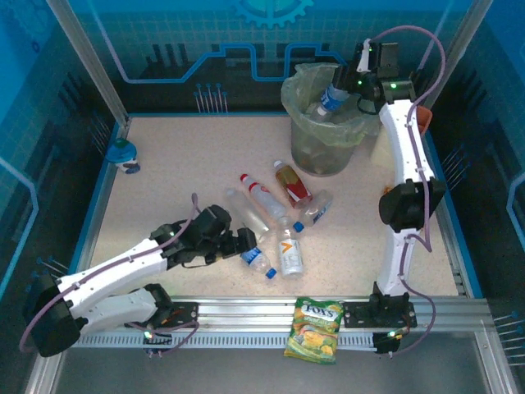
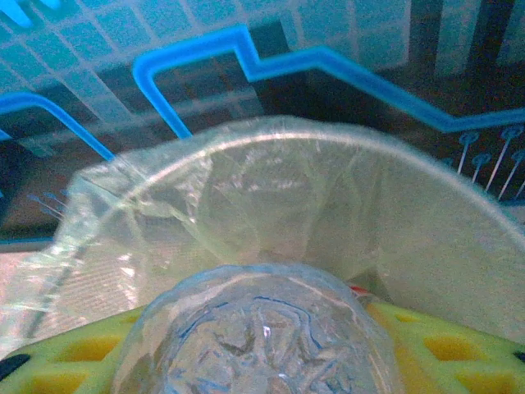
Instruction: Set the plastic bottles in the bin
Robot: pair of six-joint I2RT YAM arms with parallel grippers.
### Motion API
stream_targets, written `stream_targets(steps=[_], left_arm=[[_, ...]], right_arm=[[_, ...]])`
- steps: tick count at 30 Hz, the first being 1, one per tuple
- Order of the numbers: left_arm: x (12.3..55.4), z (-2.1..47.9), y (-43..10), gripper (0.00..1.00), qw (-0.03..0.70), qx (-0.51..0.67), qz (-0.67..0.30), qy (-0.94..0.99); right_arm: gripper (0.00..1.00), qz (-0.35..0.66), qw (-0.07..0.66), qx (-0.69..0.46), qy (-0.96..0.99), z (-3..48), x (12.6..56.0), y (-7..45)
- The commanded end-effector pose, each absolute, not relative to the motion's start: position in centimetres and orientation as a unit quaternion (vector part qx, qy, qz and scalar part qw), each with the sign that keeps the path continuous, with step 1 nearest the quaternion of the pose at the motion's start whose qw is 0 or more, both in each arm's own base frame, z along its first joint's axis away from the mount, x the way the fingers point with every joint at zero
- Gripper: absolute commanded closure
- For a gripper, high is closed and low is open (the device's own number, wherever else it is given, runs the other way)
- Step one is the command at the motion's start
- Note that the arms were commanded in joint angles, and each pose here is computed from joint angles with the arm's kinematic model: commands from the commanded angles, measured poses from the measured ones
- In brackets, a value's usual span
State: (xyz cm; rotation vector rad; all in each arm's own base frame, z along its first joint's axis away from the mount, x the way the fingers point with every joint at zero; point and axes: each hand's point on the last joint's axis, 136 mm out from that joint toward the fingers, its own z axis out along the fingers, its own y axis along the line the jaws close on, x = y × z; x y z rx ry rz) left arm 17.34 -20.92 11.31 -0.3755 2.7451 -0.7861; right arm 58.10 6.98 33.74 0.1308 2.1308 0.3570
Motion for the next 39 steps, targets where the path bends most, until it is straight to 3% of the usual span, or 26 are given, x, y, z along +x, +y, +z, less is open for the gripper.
stream_targets(steps=[1,7,13,18,25,34,39], left_arm=[[16.3,10.7,-21.9,0.03,0.113,-0.188,-0.295,0.930],[14.6,8.4,-22.7,0.02,0.100,-0.218,-0.297,0.924],[14.4,6.9,-23.4,0.01,0.101,-0.238,-0.312,0.914],[14.7,6.6,-23.8,0.01,0.108,-0.240,-0.316,0.912],[14.6,6.3,-25.0,0.01,0.103,-0.235,-0.323,0.911],[14.3,4.4,-26.3,0.01,0.096,-0.256,-0.296,0.915],[15.1,4.0,-25.6,0.07,0.117,-0.284,-0.290,0.906]], right_arm=[[0.41,0.154,0.456,0.048,0.875,32.6,58.6,6.8],[0.36,0.174,0.416,0.056,0.891,29.3,59.1,7.1],[0.25,0.177,0.405,0.061,0.895,28.4,59.1,7.1],[0.09,0.176,0.415,0.061,0.891,30.6,58.4,6.6],[0.00,0.168,0.448,0.064,0.876,35.9,55.8,4.8],[0.00,0.184,0.468,0.035,0.864,40.5,50.1,5.2],[0.00,0.201,0.473,0.003,0.858,42.1,46.2,7.0]])
